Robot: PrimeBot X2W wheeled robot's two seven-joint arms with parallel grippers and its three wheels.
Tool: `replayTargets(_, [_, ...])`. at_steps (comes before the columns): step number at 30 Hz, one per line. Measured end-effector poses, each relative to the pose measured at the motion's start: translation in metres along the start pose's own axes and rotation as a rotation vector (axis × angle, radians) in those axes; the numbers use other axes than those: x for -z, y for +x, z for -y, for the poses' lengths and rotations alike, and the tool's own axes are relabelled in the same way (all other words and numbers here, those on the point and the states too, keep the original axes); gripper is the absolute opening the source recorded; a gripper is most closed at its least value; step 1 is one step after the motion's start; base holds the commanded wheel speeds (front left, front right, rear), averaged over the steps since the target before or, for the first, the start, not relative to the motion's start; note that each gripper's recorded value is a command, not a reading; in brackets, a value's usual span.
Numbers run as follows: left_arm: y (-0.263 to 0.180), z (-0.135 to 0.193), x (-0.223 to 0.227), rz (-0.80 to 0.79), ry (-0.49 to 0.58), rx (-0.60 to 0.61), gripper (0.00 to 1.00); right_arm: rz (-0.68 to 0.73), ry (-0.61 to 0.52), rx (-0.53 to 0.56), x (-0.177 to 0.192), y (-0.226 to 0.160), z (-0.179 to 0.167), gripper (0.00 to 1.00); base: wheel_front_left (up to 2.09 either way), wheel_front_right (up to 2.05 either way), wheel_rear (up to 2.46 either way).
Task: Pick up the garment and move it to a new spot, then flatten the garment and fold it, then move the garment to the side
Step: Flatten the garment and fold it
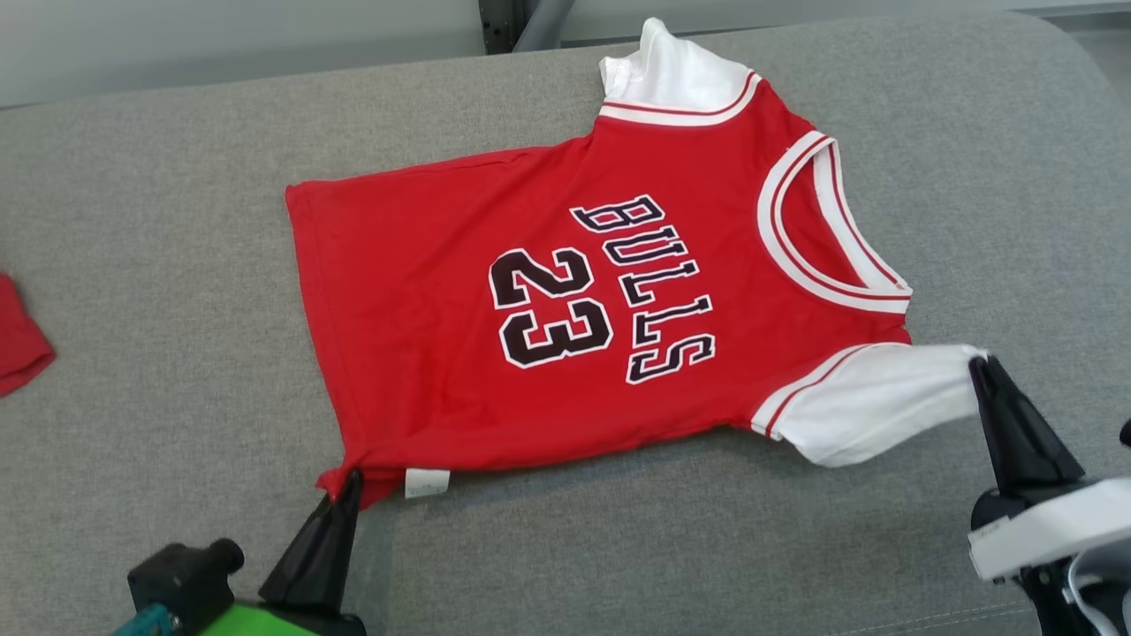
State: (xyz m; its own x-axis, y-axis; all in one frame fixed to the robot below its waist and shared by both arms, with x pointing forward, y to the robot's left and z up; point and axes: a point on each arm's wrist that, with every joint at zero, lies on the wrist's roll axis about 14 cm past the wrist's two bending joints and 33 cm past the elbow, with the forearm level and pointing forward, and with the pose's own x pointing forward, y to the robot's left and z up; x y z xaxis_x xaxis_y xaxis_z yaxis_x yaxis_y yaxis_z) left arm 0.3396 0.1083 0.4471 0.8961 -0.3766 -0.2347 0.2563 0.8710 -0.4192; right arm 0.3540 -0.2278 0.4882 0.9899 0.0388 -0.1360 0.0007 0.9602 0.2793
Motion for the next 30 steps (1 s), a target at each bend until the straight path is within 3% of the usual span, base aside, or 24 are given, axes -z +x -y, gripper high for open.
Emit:
replayTargets(6, [0.035, -0.004, -0.019, -0.052, -0.003, 0.036, 0.00, 0.004, -0.031, -0.067, -0.017, 0.054, -0.011, 0.00, 0.00, 0.00, 0.00])
replayTargets(13, [0.078, -0.032, -0.015, -0.177, 0.064, -0.005, 0.00, -0.076, -0.039, -0.110, 0.000, 0.120, -0.020, 0.00, 0.00, 0.00, 0.00])
replayTargets(25, [0.101, -0.058, 0.013, -0.300, 0.093, -0.041, 0.00, -0.215, -0.076, -0.089, 0.034, 0.172, -0.008, 0.00, 0.00, 0.00, 0.00])
replayTargets(26, [0.101, -0.060, 0.015, -0.305, 0.094, -0.048, 0.00, -0.216, -0.078, -0.093, 0.035, 0.174, -0.009, 0.06, 0.00, 0.00, 0.00])
replayTargets(27, [0.101, -0.062, 0.017, -0.314, 0.095, -0.055, 0.00, -0.218, -0.081, -0.100, 0.035, 0.176, -0.012, 0.49, 0.00, 0.00, 0.00])
replayTargets(28, [0.100, -0.064, 0.018, -0.322, 0.095, -0.060, 0.12, -0.219, -0.089, -0.108, 0.035, 0.178, -0.014, 1.00, 0.00, 0.00, 0.00])
replayTargets(30, [0.099, -0.065, 0.021, -0.337, 0.099, -0.063, 0.59, -0.209, -0.107, -0.109, 0.032, 0.180, -0.013, 1.00, 0.00, 0.00, 0.00])
